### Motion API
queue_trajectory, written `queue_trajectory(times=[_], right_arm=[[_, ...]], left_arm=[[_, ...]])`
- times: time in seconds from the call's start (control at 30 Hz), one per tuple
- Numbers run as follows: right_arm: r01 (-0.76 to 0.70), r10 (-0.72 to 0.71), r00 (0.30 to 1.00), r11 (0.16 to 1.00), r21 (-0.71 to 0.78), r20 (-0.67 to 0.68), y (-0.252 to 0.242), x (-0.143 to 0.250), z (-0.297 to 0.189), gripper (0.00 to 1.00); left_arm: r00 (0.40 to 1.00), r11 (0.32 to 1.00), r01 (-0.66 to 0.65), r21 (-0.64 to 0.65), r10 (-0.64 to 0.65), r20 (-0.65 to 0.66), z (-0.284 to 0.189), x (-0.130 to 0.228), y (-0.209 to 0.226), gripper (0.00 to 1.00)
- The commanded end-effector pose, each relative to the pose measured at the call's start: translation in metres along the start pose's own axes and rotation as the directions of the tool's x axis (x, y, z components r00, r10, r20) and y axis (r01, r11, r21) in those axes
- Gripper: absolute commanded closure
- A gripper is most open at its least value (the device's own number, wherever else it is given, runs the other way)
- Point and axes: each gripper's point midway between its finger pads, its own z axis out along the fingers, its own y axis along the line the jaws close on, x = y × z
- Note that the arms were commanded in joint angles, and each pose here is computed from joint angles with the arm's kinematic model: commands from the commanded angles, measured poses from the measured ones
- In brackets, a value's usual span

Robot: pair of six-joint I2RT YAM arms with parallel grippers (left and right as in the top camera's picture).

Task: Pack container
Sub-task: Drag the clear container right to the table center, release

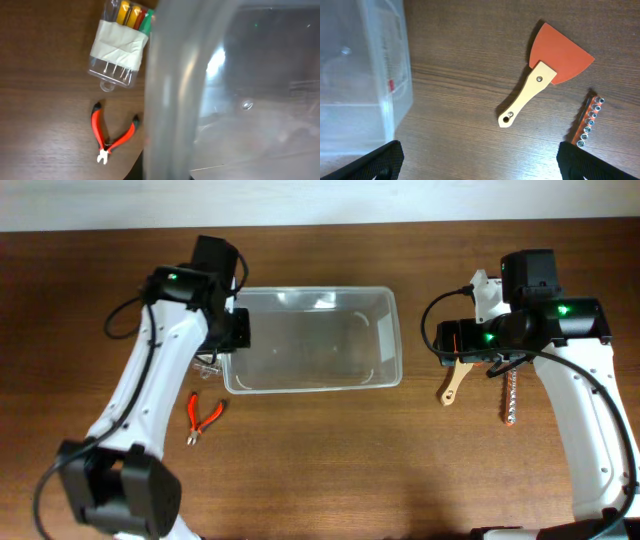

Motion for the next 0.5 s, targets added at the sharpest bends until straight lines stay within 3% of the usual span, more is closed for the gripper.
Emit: queue_trajectory(times=[0.0,0.23,0.47], right_arm=[[0.005,-0.005,1.0,0.998,0.056,0.011,-0.009,-0.005,-0.004,0.01],[-0.041,0.04,0.999,0.994,0.099,0.014,-0.025,-0.004,-0.006,0.01],[-0.148,0.146,0.989,0.982,0.121,0.024,-0.054,0.0,-0.011,0.01]], left_arm=[[0.997,0.998,-0.047,-0.045,0.044,-0.057,0.025,0.001,0.004,0.98],[0.982,0.996,-0.062,-0.058,0.051,-0.183,0.069,0.011,0.0,0.98],[0.973,0.994,-0.087,-0.062,0.072,-0.219,0.087,0.015,-0.008,0.98]])
